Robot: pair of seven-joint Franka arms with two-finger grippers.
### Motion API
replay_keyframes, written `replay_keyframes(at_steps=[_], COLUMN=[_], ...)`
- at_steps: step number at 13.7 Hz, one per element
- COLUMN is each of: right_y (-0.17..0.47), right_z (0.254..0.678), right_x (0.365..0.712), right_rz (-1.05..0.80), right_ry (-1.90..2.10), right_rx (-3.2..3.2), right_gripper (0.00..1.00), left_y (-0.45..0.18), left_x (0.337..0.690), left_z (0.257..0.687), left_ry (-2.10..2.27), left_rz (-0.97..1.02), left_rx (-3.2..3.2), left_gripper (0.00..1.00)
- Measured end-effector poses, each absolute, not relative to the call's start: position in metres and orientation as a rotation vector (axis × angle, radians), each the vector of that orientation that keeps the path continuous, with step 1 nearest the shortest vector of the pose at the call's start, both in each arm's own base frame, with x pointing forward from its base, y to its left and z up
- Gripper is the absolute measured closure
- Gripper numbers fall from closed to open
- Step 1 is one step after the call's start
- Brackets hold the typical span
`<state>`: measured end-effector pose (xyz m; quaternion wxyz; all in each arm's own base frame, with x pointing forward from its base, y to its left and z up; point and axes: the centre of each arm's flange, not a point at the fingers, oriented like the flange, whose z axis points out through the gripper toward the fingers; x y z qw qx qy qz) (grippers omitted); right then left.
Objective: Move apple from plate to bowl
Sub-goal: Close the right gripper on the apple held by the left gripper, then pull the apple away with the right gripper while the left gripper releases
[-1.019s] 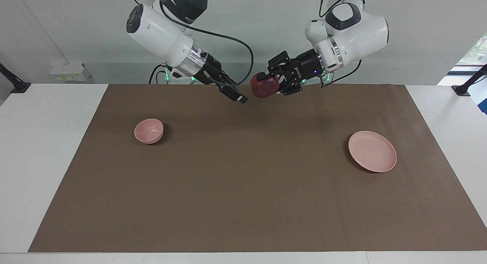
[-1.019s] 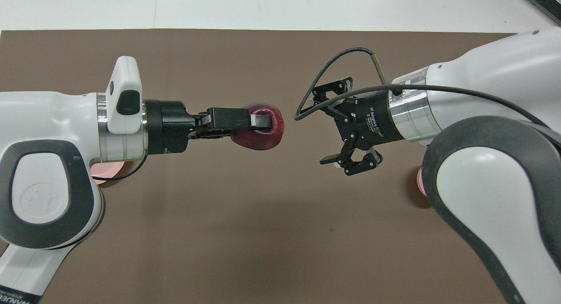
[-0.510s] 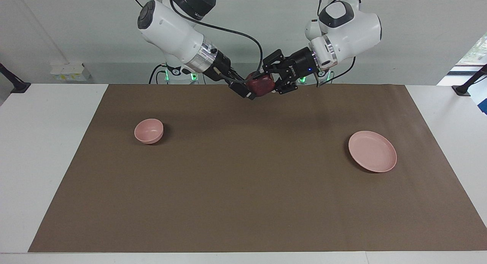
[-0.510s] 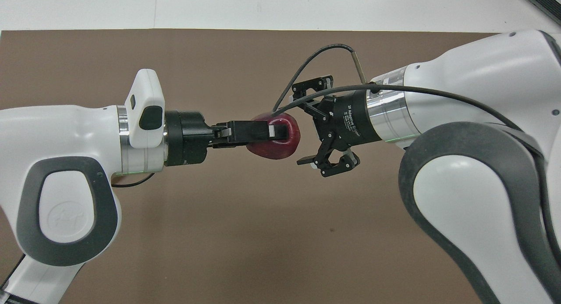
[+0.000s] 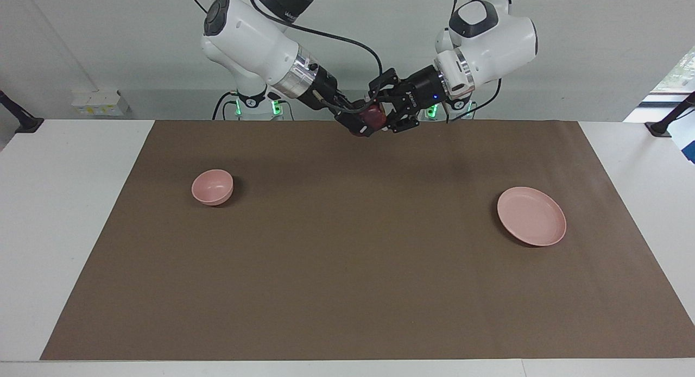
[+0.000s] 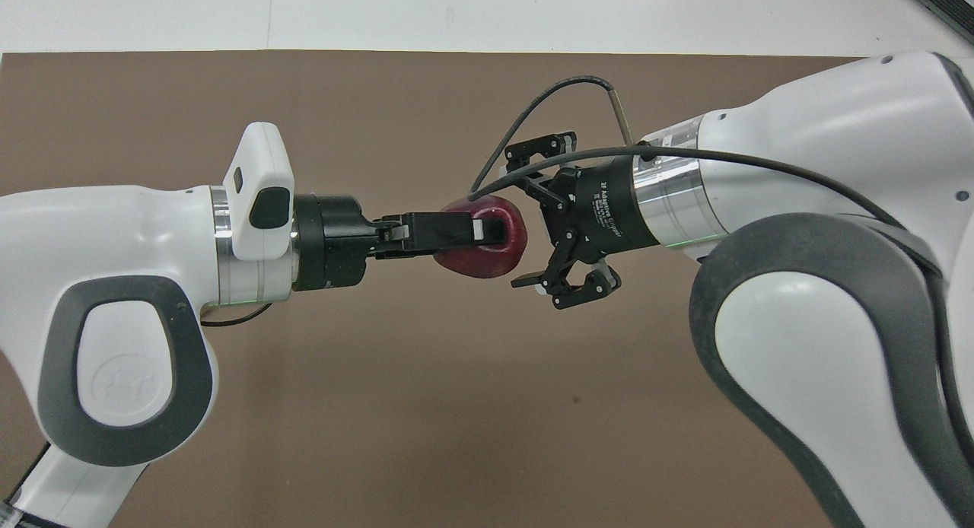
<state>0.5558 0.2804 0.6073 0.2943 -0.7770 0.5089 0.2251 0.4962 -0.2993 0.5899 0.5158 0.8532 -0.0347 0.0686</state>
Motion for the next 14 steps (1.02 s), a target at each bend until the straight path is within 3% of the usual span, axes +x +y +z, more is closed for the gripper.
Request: replay_keyframes(at_steps=[7,11,14], right_y=[0.2802,0.2775,0.2708], right_z=[0.6074,0.6055,0.6057], right_x=[0.5565,0.5593,0.5633], right_rz=[0.605,0.605,0.594], right_ry=[1.355,1.363,1.36], right_rx=[-2.07,-2.066,-2.064], right_gripper=[0.2,0.21,0.21], left_y=[-0.299,-0.2972,-0.2935], left_x=[0.4964,0.4951,0.4959], left_z=[0.5896,0.5951,0.5977], left_ry=[-0.059,0.001,0.015], left_rz=[0.152,0.126,0.128], left_rx=[2.05,2.046,2.044], left_gripper=[0.34,0.0,0.0])
